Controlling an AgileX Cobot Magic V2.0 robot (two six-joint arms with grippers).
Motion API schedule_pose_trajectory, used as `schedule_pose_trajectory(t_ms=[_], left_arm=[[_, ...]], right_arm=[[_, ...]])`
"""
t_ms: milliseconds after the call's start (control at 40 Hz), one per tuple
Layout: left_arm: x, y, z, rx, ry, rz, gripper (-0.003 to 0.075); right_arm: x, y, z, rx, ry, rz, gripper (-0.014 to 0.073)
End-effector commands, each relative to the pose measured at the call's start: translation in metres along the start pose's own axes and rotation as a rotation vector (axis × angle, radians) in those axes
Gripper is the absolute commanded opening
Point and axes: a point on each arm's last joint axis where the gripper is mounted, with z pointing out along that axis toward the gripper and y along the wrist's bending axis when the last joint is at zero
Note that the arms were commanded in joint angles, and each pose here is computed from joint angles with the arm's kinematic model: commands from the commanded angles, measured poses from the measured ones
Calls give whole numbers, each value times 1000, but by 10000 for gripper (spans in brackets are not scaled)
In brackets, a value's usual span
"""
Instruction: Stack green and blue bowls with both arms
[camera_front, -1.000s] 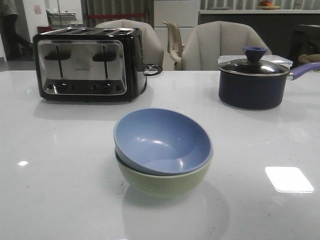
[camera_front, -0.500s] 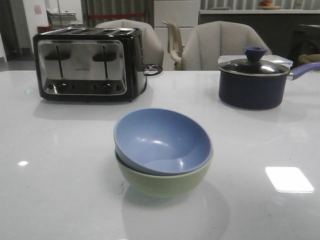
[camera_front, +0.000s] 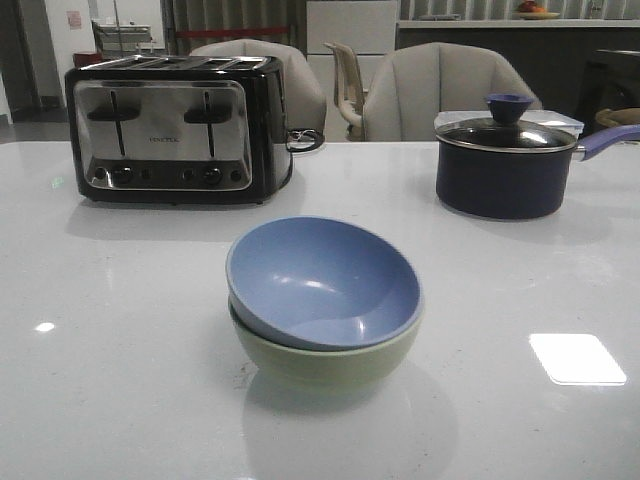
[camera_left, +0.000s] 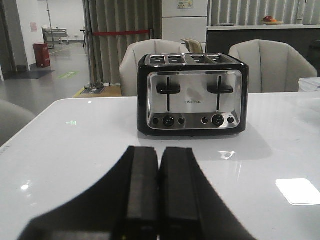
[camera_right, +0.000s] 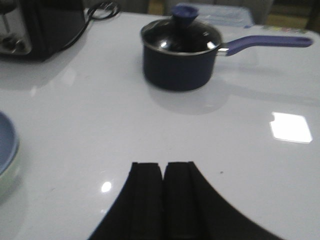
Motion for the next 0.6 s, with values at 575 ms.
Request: schedule_pose_trajectory(t_ms=[575], left_arm=[[-2,1,-1,-9,-88,-14,101]], right_arm=[[36,-5,-18,71,-391,-18,41]])
